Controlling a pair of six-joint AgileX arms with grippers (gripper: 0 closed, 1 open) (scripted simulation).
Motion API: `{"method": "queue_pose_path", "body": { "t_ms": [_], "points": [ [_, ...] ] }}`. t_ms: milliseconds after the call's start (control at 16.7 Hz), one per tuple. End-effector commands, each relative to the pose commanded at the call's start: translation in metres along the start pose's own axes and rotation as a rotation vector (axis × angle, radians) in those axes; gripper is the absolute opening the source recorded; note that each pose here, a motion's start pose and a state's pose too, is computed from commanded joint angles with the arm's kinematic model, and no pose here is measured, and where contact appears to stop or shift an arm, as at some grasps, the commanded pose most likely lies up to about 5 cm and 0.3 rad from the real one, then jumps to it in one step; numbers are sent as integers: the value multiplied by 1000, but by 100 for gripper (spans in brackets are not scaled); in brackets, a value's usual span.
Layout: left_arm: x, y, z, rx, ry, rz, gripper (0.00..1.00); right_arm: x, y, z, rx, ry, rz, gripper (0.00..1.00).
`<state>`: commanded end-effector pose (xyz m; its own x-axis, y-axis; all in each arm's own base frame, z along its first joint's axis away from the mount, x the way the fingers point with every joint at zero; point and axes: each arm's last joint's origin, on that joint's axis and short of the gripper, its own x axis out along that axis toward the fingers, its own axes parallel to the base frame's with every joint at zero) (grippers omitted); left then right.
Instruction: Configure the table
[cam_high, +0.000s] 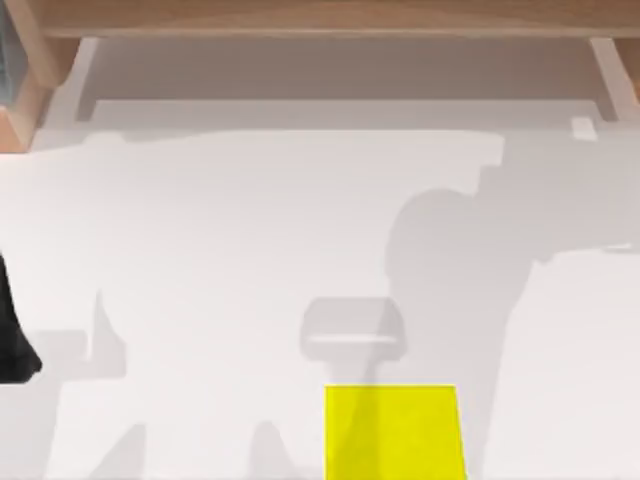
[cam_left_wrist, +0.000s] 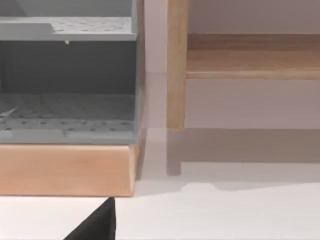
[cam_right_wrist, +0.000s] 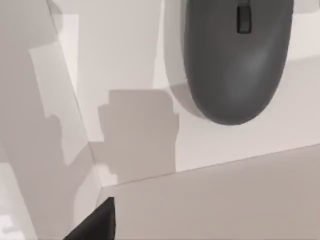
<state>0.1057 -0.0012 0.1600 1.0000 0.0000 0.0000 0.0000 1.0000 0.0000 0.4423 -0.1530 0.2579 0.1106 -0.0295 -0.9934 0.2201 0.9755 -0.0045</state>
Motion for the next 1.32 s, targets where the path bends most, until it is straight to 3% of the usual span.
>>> {"method": "queue_pose_path", "body": {
  "t_ms": [180,360,960,1320],
  "points": [
    [0,0,0,0,0,0,100,-22,5,-11,-4,5,6,100],
    [0,0,0,0,0,0,100,-18,1,-10,-5,-1,4,100],
    [0,0,0,0,0,0,100,114,-15,26,-1,10,2,100],
    [0,0,0,0,0,0,100,131,-13,29,-1,10,8,100]
  ]
}}
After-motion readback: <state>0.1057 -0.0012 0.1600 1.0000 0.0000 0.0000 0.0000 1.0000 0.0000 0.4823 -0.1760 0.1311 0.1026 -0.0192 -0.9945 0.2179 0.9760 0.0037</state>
